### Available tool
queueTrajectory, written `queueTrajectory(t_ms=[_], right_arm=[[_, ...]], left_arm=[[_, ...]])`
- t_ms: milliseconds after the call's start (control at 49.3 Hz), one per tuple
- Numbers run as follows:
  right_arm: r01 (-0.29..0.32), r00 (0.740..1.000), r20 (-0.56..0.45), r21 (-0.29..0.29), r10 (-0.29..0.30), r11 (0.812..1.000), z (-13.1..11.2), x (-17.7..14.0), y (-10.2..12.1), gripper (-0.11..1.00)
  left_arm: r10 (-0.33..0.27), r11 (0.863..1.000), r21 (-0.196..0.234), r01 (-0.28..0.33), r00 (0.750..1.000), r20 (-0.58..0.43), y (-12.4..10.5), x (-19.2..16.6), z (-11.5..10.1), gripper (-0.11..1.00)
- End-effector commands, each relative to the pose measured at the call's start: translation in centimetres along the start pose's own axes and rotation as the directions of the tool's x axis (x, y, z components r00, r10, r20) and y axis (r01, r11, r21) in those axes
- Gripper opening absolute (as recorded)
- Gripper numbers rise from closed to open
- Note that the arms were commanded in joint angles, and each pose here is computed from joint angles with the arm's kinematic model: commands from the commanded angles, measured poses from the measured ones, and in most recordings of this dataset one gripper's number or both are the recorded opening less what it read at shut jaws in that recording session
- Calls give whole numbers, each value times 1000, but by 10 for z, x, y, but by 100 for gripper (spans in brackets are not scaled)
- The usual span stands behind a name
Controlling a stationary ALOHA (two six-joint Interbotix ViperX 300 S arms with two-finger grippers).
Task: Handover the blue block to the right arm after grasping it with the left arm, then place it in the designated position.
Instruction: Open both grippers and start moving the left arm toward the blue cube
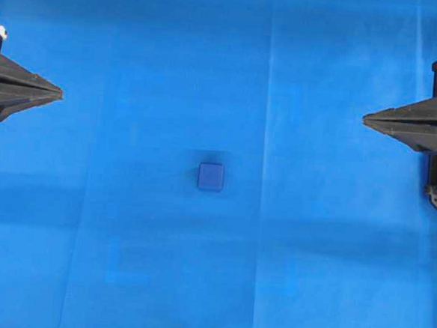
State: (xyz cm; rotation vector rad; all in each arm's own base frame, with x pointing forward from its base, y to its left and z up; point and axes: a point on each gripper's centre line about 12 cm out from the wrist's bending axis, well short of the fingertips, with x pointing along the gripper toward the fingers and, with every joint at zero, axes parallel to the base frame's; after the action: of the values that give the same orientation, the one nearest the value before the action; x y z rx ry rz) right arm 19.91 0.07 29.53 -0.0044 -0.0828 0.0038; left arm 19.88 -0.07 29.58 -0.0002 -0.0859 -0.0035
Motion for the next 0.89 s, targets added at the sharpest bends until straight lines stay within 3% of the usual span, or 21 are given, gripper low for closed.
queueTrajectory(t_ms=[0,629,689,750,872], right_arm=[[-1,1000,11,3,1,1000,5,4,0,1],[19,999,-32,5,-19,1000,1,8,-4,-3],[19,999,-34,5,-19,1000,1,8,-4,-2],[19,999,-34,8,-19,1000,1,8,-4,1],[20,999,-29,23,-20,1000,2,8,-4,26]], left_arm=[[-8,1000,-8,8,1000,9,-2,2,3,0],[-10,1000,-15,10,1000,0,-2,3,1,2],[-10,1000,-16,10,1000,0,-2,3,1,13],[-12,1000,-15,12,1000,0,-2,3,1,32],[-15,1000,-14,15,1000,-5,-3,2,0,69]])
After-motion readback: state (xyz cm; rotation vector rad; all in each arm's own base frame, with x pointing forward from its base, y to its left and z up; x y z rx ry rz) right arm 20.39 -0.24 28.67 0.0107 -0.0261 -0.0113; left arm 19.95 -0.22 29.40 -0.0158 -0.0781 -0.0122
